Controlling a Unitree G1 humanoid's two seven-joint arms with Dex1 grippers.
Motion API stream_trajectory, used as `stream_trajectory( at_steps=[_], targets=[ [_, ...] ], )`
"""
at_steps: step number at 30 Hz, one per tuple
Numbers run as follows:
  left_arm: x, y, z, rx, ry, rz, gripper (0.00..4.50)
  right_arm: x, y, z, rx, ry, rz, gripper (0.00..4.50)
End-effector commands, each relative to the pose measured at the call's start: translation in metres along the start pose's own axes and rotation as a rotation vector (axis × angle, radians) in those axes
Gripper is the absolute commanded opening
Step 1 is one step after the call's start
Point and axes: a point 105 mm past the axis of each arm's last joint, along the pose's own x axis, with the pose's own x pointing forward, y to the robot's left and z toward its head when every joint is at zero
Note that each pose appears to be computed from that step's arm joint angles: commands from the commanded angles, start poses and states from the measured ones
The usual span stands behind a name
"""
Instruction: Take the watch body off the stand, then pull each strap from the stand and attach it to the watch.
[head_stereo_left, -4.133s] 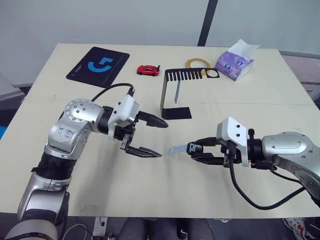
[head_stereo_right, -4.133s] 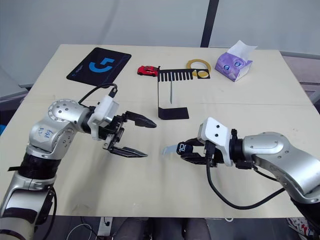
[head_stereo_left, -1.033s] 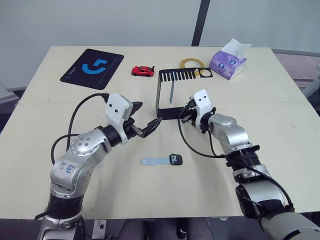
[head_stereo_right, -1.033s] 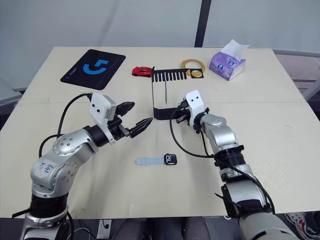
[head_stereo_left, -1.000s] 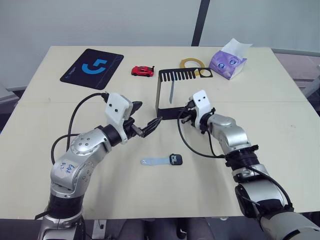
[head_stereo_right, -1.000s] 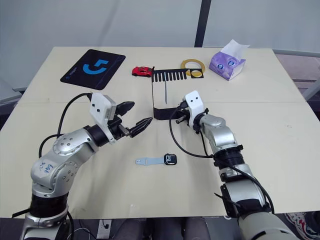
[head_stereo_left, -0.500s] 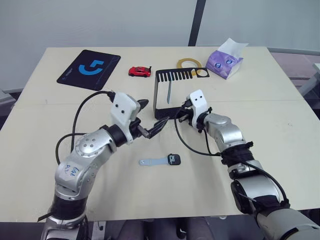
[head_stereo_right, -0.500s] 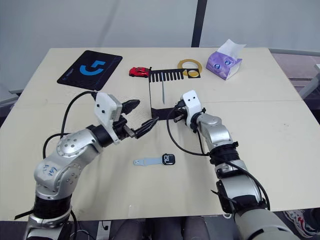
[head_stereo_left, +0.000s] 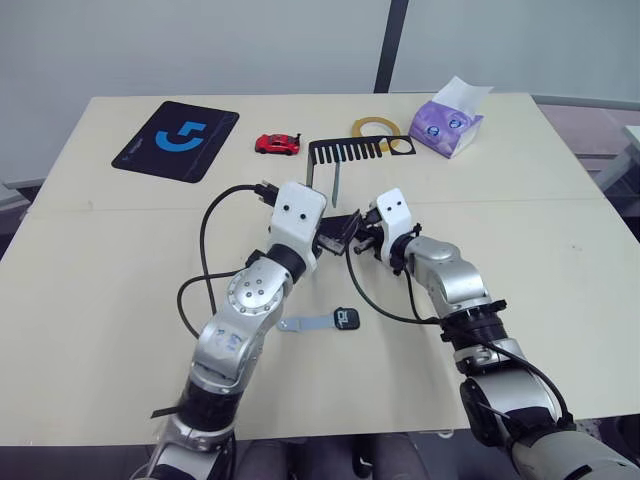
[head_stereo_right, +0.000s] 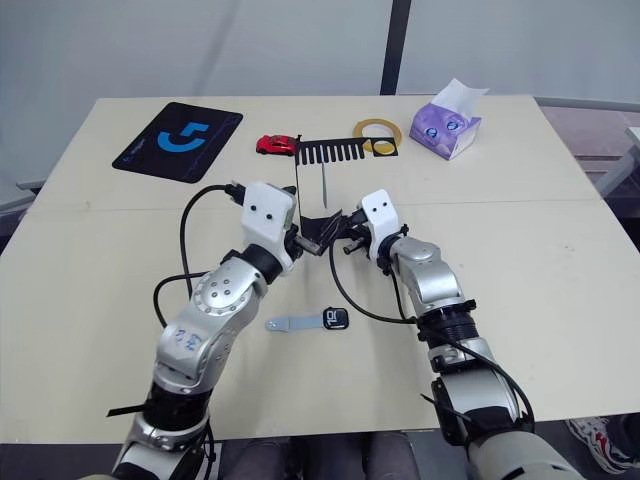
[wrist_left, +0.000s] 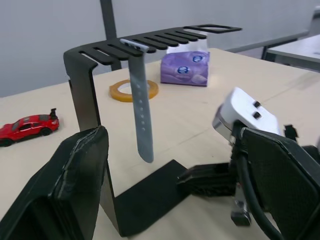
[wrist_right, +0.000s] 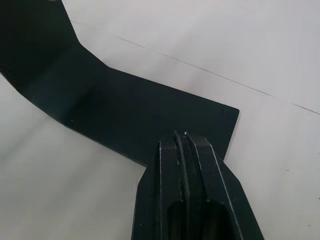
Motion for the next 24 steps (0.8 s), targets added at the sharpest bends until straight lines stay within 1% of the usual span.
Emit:
stream_trajectory(
  at_steps=[1,6,9,12,15,18,24],
  targets=[
    [0.006,-0.005,0.015,0.037,-0.071,0.027,4.50,0.003,0.007,-0.023,0.017,0.086,0.004,0.04],
    [0.014,-0.013,0.015,0.006,-0.084,0.036,4.50,0.003,0.008,-0.023,0.014,0.086,0.008,0.04],
    [0.017,-0.017,0.018,0.005,-0.100,0.036,3.66,0.003,0.007,-0.024,0.013,0.091,0.006,0.00],
    [0.017,-0.017,0.019,0.002,-0.101,0.041,2.31,0.004,0.006,-0.025,0.012,0.096,0.007,0.00],
    [0.020,-0.011,0.018,0.016,-0.097,0.075,2.31,0.004,0.006,-0.025,0.012,0.098,0.008,0.00],
    [0.023,-0.005,0.021,0.044,-0.117,0.111,2.31,0.004,0.006,-0.025,0.015,0.099,0.007,0.00],
    [0.027,-0.006,0.017,0.034,-0.119,0.121,2.31,0.004,0.005,-0.025,0.016,0.100,0.006,0.00]
  ],
)
